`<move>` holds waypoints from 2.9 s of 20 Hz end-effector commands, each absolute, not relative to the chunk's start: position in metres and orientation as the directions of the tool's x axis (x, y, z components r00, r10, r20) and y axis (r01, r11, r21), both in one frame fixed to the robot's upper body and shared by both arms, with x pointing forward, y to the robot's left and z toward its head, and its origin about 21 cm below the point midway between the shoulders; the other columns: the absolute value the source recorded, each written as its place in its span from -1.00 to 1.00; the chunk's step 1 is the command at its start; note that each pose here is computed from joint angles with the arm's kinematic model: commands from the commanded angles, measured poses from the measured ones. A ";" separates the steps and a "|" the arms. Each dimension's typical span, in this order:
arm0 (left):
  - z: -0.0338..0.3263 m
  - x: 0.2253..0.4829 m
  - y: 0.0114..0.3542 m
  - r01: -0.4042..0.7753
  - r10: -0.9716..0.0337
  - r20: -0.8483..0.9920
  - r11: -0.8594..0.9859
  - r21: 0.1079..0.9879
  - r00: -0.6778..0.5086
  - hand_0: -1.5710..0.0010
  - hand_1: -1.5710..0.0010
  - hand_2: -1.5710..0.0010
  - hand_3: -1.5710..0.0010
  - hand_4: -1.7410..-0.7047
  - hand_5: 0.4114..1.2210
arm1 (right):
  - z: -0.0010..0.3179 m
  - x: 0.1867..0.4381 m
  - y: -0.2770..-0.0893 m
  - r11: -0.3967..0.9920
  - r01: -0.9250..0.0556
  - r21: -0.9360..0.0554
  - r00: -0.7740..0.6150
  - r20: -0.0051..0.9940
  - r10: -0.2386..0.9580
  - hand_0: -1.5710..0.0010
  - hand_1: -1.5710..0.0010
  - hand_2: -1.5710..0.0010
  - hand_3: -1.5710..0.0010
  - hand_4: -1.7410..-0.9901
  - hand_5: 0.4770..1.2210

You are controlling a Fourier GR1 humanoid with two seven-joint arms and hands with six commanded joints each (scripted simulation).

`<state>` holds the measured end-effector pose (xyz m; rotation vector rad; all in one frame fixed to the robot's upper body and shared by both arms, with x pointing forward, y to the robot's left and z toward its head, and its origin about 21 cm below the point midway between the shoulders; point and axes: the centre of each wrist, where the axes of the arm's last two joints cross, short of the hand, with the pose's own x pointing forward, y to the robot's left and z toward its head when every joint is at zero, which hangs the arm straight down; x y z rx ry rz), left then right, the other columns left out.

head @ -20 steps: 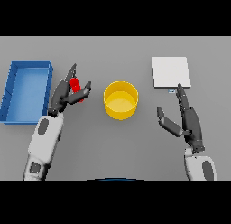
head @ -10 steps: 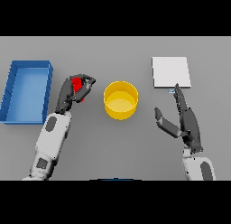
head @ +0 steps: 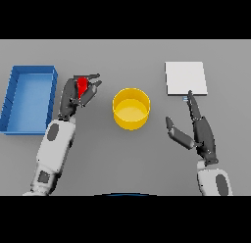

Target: Pick up the red beaker and tilt it to pour out 1 green nut into yellow bowl. Pick up the yellow bowl and place it on the metallic measuring scale.

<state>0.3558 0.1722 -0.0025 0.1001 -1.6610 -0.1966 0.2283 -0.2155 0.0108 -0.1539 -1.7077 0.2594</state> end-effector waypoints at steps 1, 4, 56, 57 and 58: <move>0.005 0.357 0.172 0.041 -0.196 0.974 0.979 0.202 -0.111 -0.95 -0.95 -0.95 -0.95 -0.92 0.70 | 0.009 0.228 -0.215 0.964 -0.051 -0.260 -0.154 0.956 0.249 1.00 1.00 1.00 1.00 0.29 -0.48; 0.028 0.357 0.167 0.051 -0.272 0.948 0.957 0.284 -0.166 -0.97 -0.98 -0.98 -0.98 -0.96 0.70 | 0.012 0.223 -0.215 0.961 -0.046 -0.272 -0.187 0.947 0.260 1.00 1.00 1.00 1.00 0.32 -0.47; 0.113 0.397 0.016 -0.428 -0.008 -0.818 -0.849 0.309 -0.575 -1.00 -1.00 -1.00 -1.00 -0.96 1.00 | 0.012 0.220 -0.207 0.951 0.004 -0.308 -0.164 0.938 0.304 1.00 1.00 1.00 1.00 0.57 -0.58; 0.119 0.398 0.016 -0.438 0.007 -0.821 -0.849 0.296 -0.570 -1.00 -1.00 -1.00 -1.00 -0.96 1.00 | 0.011 0.224 -0.208 0.955 0.008 -0.297 -0.159 0.942 0.295 1.00 1.00 1.00 1.00 0.56 -0.58; 0.127 0.400 0.014 -0.448 0.022 -0.826 -0.848 0.282 -0.563 -1.00 -1.00 -1.00 -1.00 -0.96 1.00 | 0.011 0.223 -0.208 0.957 0.007 -0.290 -0.165 0.944 0.287 1.00 1.00 1.00 1.00 0.57 -0.57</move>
